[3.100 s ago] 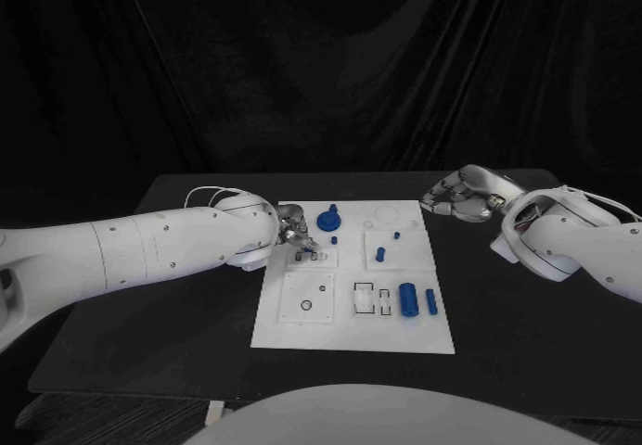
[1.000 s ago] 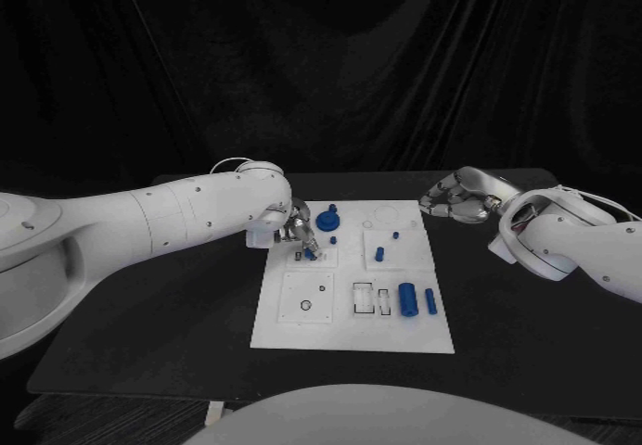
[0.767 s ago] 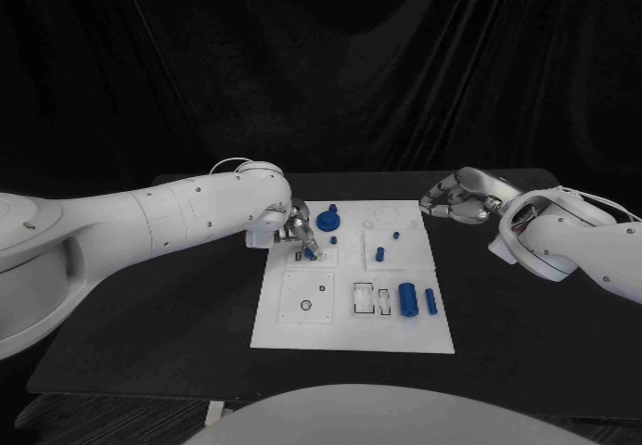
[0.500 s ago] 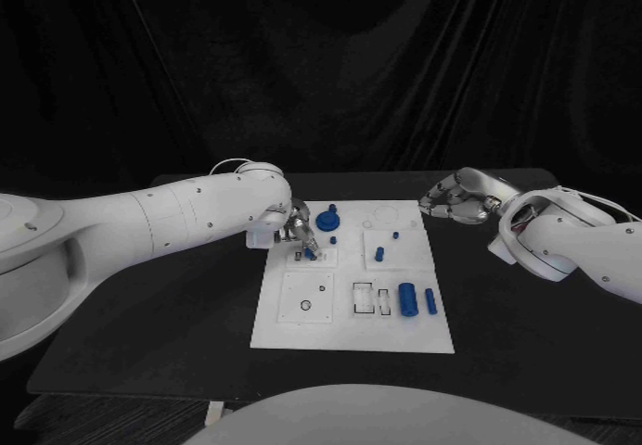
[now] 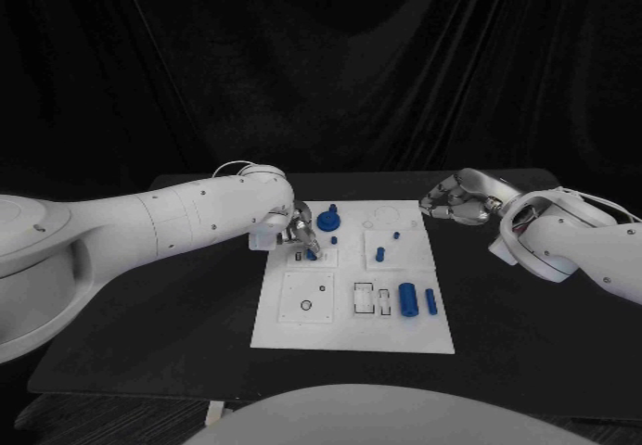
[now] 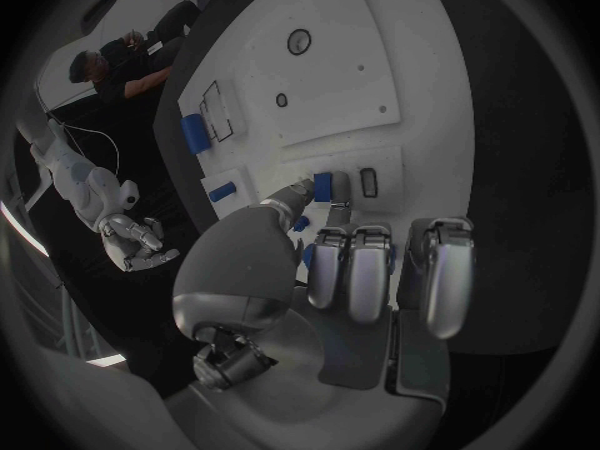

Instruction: Assemble the parts on the task board

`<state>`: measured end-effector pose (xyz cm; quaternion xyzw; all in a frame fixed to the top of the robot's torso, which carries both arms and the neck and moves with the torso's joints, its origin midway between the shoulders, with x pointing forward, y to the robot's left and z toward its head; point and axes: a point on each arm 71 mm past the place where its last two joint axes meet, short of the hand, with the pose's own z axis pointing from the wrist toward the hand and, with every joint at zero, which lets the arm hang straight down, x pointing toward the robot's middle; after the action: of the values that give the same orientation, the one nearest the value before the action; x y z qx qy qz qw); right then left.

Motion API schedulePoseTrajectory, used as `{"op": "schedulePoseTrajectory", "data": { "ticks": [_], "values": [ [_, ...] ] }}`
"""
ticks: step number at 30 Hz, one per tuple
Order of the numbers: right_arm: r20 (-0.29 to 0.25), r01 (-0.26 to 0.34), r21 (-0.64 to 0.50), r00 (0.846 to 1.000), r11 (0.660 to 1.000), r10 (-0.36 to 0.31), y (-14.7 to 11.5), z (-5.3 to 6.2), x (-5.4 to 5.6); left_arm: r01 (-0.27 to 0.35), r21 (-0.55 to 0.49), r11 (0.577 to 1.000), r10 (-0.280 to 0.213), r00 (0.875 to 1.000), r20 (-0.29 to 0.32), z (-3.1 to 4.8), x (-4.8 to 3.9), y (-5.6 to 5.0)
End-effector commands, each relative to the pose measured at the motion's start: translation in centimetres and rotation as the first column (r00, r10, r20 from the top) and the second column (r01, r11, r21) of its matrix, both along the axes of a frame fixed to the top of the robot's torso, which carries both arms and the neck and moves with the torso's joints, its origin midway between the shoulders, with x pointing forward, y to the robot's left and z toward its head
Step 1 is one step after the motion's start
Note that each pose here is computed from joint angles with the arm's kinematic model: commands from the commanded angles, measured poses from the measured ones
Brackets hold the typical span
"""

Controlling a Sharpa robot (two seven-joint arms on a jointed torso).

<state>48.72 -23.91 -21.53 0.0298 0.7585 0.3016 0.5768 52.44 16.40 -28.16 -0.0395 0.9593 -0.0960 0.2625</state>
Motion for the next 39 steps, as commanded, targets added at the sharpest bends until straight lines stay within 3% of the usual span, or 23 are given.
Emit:
{"op": "schedulePoseTrajectory", "data": {
  "ticks": [1,39],
  "values": [
    [-0.012,0.005,-0.010,1.000,1.000,-0.005,-0.02,-0.19,-0.06,0.006,-0.015,1.000,-0.006,1.000,0.002,-0.15,-0.05,-0.32],
    [-0.033,0.002,-0.019,0.999,1.000,-0.002,-0.03,-0.56,-0.12,-0.032,0.015,0.999,0.032,0.999,0.002,-0.88,-0.19,0.12]
  ]
}}
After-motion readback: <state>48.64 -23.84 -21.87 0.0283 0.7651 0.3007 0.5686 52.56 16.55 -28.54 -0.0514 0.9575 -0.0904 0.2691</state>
